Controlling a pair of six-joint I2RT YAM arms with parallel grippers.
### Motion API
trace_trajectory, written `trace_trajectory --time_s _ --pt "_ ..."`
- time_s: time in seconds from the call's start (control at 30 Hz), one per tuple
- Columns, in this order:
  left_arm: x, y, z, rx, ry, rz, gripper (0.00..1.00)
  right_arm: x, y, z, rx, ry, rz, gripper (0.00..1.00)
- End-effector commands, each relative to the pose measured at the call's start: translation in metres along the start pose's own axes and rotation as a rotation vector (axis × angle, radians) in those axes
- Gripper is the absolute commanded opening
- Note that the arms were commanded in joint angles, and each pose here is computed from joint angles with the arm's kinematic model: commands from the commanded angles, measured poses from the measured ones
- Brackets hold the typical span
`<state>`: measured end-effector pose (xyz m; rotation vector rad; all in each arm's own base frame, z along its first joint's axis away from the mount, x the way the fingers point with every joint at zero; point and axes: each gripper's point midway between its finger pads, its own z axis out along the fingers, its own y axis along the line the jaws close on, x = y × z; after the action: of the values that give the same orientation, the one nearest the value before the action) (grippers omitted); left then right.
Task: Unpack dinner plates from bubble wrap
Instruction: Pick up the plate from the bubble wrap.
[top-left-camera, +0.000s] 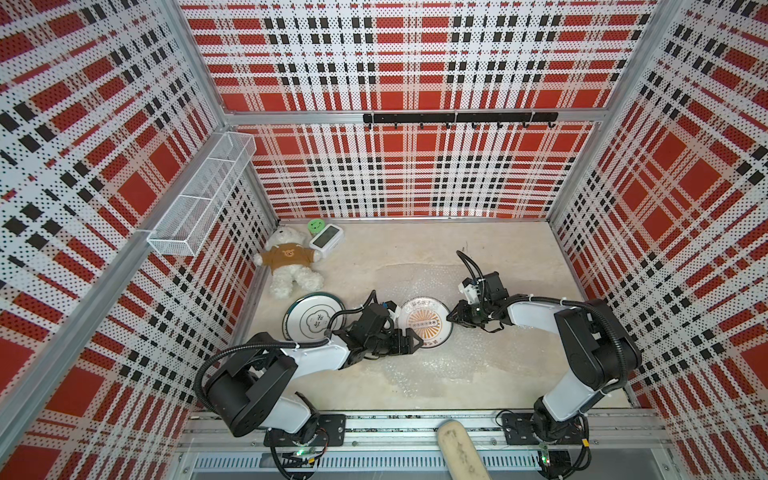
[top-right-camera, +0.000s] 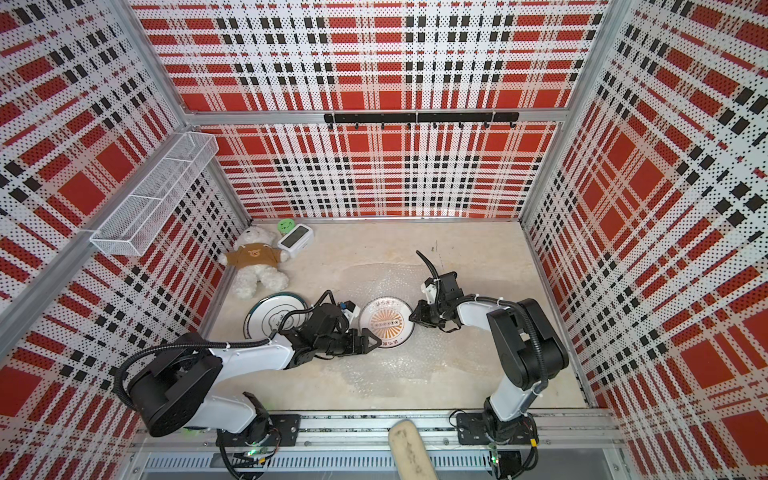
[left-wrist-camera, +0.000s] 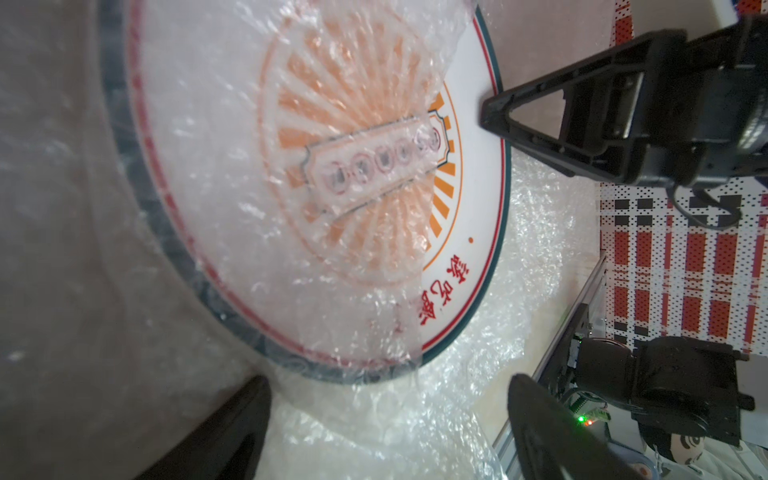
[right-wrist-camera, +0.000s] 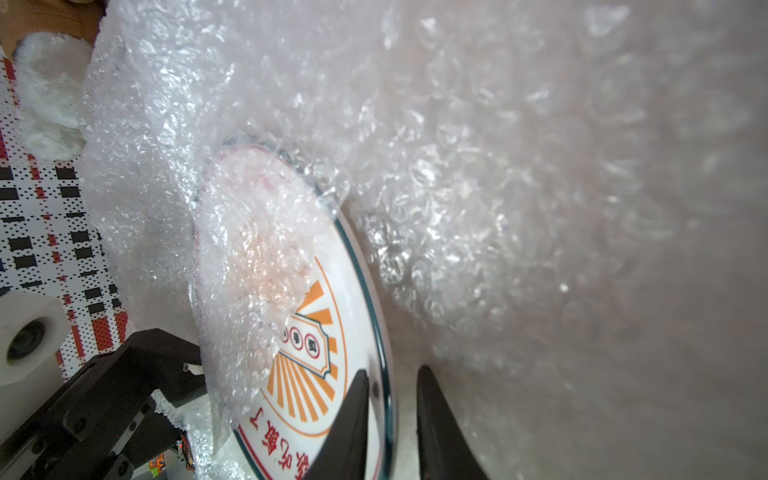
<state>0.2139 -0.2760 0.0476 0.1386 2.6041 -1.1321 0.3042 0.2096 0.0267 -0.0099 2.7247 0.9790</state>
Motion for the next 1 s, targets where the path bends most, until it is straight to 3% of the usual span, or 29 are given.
trace_trajectory --time_s 0.0,0.17,0.43,0.97 --pt "0.007 0.01 0.004 -0.028 0.015 -0.022 0.92 -0.005 0.006 0.005 -0.026 -0.008 -0.02 0.19" --pt "0.007 0.013 0.004 -0.037 0.01 -0.025 0.92 -0.006 0.007 0.001 -0.015 -0.008 -0.019 0.1" --pt "0.005 0.02 -0.001 -0.04 -0.004 -0.046 0.92 -0.031 -0.008 -0.035 0.075 -0.067 0.005 0.0" --pt "-0.012 0.005 0.001 0.029 -0.018 -0.049 0.91 -0.069 -0.047 -0.113 0.217 -0.205 0.088 0.0"
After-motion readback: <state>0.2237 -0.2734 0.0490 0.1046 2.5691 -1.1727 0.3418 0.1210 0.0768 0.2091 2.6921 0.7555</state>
